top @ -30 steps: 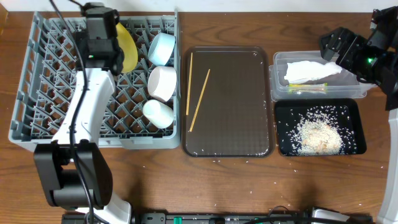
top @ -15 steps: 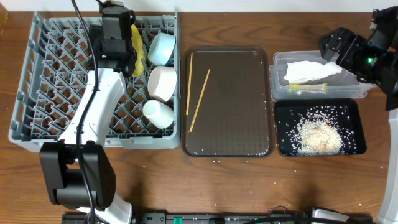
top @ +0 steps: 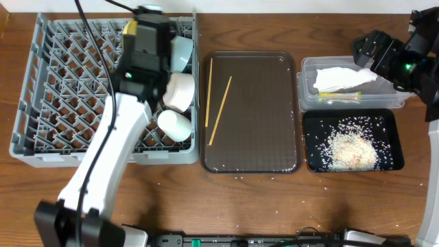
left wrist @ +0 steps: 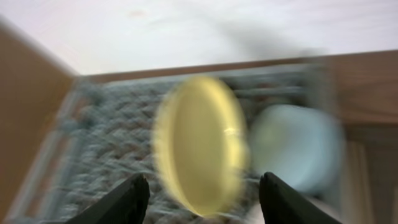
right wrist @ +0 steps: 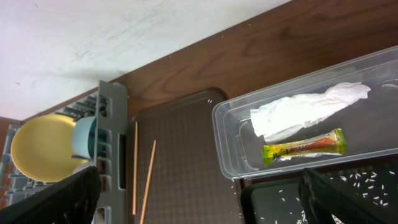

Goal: Sort waste into correct bins and load items into the dishwasher
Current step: 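Lift the yellow plate and stand it in the dish rack, then move the left gripper to a chopstick on the dark tray and grasp it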

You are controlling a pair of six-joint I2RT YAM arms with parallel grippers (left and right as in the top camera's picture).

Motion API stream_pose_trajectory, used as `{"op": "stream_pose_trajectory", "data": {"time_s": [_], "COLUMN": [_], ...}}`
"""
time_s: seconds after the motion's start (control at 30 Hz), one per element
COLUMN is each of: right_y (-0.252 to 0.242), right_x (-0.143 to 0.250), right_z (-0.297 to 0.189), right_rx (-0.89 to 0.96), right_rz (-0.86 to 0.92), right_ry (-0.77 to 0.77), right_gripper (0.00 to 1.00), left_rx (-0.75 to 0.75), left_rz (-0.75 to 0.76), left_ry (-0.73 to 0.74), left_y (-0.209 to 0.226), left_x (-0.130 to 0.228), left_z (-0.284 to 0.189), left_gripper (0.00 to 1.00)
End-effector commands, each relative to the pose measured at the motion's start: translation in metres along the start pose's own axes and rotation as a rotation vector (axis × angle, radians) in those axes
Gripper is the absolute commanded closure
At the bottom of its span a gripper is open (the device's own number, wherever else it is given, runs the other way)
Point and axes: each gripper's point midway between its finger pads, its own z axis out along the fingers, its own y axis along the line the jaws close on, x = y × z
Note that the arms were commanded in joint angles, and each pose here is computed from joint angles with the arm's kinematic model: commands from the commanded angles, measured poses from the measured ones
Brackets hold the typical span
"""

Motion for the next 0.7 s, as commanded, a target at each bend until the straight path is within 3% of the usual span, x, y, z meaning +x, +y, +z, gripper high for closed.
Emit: {"op": "stream_pose_trajectory", "data": {"time_s": [0.0,0.1,0.4,0.67], "right_y": [-0.001,-0.001,-0.001,-0.001], "right_x": [-0.004,-0.004,-0.004,-0.004], "right_z": [-0.003,-0.003,-0.003,-0.003], "right_rx": [0.0,0.0,0.0,0.0], "right_rz": [0.009,0.009,0.009,0.009], "right_ry": [-0.009,-0.009,-0.009,-0.01], "right_gripper": [0.01,0.01,0.01,0.01], "left_rx": [0.296,0.4,0.464,0.444], "left_rz": [-0.105,-0.058,0.086,0.121], "left_ry": [0.033,0.188,0.457,0.602], "left_y": [-0.065,-0.11,-0.199,-0.224], "left_x": [-0.009,0.022,0.112,0.168], "left_z": [-0.031,-0.038,-0.005,0.025], "left_gripper": [0.41,0.41,0.42,0.45]}}
